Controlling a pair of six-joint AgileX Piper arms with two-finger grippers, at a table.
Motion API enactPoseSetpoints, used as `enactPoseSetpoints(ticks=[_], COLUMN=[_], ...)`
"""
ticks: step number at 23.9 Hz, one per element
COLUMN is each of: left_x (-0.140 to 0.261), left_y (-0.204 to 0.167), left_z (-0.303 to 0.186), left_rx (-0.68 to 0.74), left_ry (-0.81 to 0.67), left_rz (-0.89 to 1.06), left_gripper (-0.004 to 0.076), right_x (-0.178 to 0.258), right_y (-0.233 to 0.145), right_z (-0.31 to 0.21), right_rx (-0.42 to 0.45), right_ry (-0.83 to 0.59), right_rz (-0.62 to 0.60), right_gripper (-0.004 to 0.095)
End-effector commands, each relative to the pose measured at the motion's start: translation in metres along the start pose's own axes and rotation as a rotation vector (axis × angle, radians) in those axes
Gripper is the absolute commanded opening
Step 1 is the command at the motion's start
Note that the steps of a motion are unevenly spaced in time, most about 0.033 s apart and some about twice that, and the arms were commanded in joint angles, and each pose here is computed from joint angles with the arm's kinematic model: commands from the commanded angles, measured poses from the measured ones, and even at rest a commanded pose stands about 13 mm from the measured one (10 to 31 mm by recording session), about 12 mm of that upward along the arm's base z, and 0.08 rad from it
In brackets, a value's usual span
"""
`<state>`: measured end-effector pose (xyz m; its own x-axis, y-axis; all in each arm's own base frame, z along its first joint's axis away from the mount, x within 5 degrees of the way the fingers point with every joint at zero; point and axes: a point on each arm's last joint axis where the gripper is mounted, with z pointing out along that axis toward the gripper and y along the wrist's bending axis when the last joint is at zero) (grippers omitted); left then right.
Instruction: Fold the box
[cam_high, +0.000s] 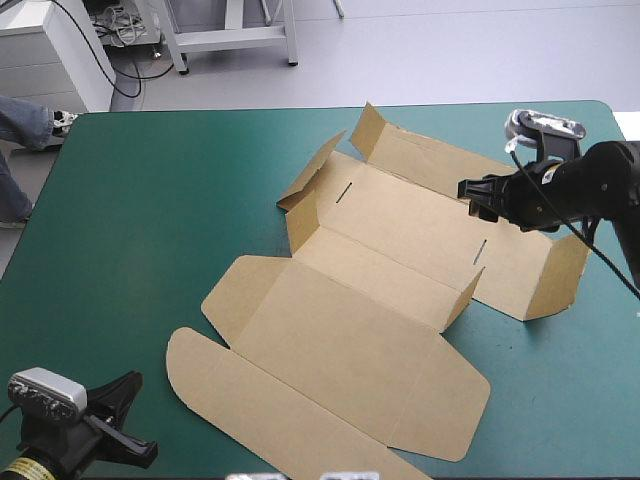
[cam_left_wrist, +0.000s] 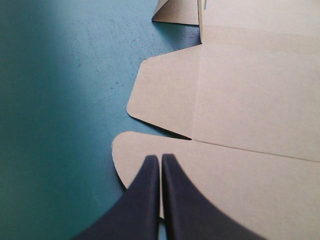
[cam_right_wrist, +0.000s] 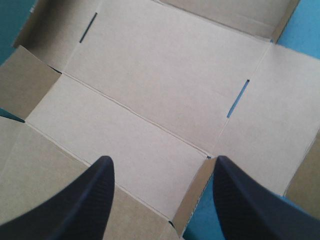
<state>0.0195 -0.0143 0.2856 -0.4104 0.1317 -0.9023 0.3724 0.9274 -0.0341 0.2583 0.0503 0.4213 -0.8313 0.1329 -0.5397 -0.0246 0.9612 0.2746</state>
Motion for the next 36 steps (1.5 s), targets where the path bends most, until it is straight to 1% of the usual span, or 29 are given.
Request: enactPoseSetpoints(ticks=[1,4,7,10,17,21,24,26,30,36], left_x=[-0.012,-0.012,-0.012,-0.012,-0.012,-0.012,-0.012,-0.012,-0.012,-0.012], left_y=[-0.001,-0.001,-0.001,-0.001,-0.001,-0.001,-0.001,-0.001,-0.001,-0.001], left_z=[-0.002,-0.002,-0.002,-0.002,-0.002,-0.002,-0.002,-0.002,-0.002,-0.002], left_rx=[0.011,0.011,0.011,0.011,0.011,0.011,0.011,0.011,0.011,0.011], left_ry=[-0.079,-0.079,-0.079,-0.079,-0.079,-0.079,-0.079,-0.079,-0.079,-0.079], left_rz=[-0.011,-0.011,-0.011,-0.011,-0.011,-0.009,-0.009,-0.009,-0.009,-0.009], left_gripper=[-0.0008,-0.0008,-0.0008,-0.0008,-0.0008,-0.0008,-0.0008,-0.0008,-0.0008,-0.0008], right_x=[0.008,0.019,0.028,0.036,0.043,0.055,0.058,0.057,0.056,0.056], right_y=[-0.001,-0.006,-0.01,-0.011,-0.012,-0.018,-0.022,-0.023,-0.024,-0.026], right_z=[0.0,0.017,0.027,0.036,0.045,0.057,0.061,0.064,0.084,0.105], right_rx=[-0.015,0.0,0.009,-0.006,-0.022,0.009,0.044,0.059,0.058,0.067], right_ry=[-0.015,0.053,0.101,0.145,0.19,0.243,0.255,0.26,0.323,0.382], right_rz=[0.023,0.078,0.106,0.13,0.162,0.172,0.184,0.206,0.236,0.259], right_gripper=[0.0547,0.0547,0.0535,0.0509,0.0506,0.0506,0.0504,0.0477,0.0471,0.0469])
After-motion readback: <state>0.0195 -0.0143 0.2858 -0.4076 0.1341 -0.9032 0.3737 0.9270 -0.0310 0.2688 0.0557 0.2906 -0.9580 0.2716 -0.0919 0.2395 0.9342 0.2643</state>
